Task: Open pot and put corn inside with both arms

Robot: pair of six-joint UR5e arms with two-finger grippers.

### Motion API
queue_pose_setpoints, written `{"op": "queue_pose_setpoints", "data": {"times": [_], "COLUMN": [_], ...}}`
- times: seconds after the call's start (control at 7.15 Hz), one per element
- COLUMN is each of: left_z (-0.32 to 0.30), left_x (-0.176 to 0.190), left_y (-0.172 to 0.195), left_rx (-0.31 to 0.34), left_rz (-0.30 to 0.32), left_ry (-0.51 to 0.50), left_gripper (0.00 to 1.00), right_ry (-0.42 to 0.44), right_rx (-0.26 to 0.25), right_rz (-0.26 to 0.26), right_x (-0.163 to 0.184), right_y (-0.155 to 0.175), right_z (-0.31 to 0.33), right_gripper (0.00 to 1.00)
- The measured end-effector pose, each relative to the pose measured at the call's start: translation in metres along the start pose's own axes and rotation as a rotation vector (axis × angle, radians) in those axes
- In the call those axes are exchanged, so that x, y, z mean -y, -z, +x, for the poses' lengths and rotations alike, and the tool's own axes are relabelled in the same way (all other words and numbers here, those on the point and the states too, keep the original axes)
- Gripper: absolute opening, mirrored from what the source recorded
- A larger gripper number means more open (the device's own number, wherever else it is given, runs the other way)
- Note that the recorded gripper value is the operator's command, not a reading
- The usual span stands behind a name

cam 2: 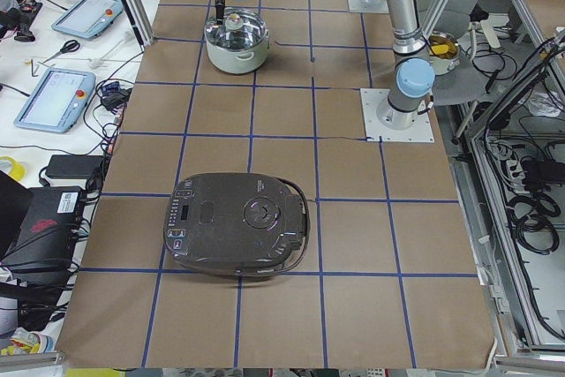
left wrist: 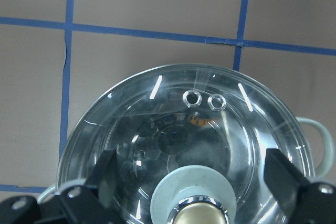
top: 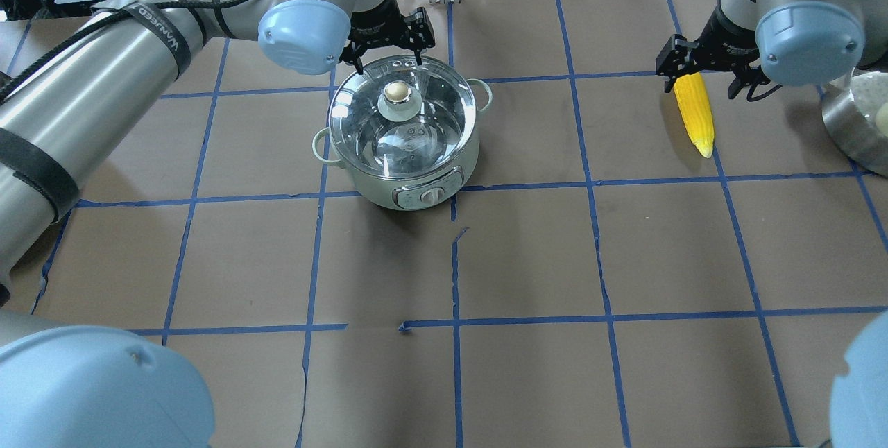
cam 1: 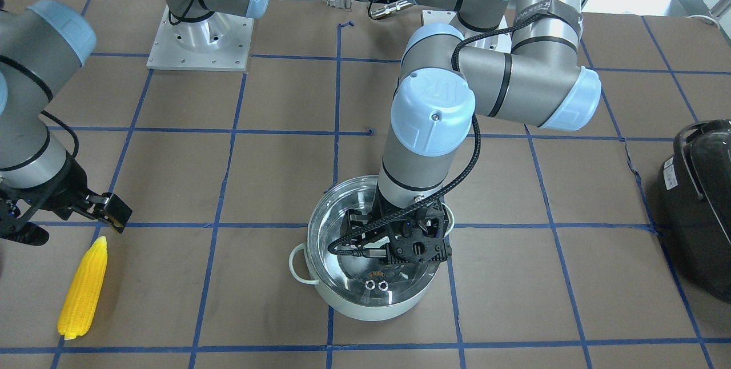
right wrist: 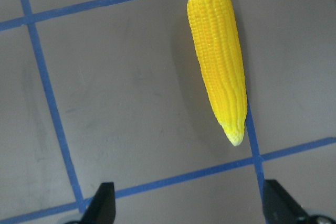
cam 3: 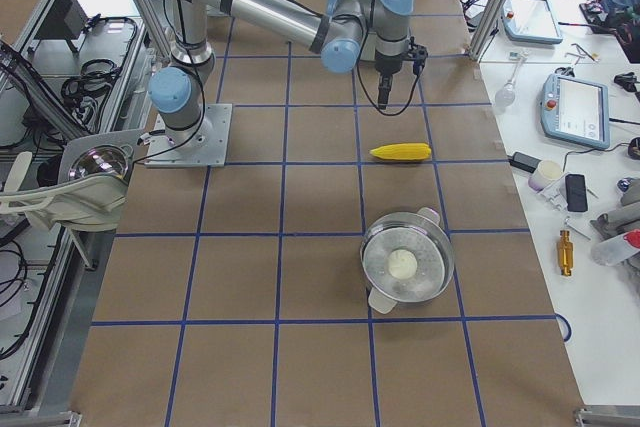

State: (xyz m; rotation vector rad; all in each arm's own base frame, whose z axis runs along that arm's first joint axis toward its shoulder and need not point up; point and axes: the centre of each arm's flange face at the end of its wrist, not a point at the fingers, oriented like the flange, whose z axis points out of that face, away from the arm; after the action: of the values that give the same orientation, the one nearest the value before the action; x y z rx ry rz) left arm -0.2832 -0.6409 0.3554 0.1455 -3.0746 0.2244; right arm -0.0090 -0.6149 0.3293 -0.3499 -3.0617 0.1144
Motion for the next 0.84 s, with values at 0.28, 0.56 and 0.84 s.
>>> {"op": "queue_pose_setpoints", "data": {"times": [0.28, 0.56, 0.84], "left_z": [0.0, 0.001, 0.002], "left_x": [-0.013, -0.015, -0.017], "left_y": [-0.007, -0.01, -0.007], "left_rx": [0.008, 0.003, -0.002], "left_rz": [-0.027, -0.037, -0.036], "left_ry": [-0.033, -0.046, -0.05], "left_gripper": [0.97, 0.84, 0.78], "right_ry": [-0.013, -0.016, -0.015], "right_rx": [-0.002, -0.004, -0.005], "right_rz": [0.008, 0.019, 0.022], "right_x": [0.022, 0.038, 0.046], "right_y": [-0.044, -0.085, -0.116], "right_z": [0.022, 0.033, 0.033], "right_gripper": [1.0, 1.0, 0.96]}}
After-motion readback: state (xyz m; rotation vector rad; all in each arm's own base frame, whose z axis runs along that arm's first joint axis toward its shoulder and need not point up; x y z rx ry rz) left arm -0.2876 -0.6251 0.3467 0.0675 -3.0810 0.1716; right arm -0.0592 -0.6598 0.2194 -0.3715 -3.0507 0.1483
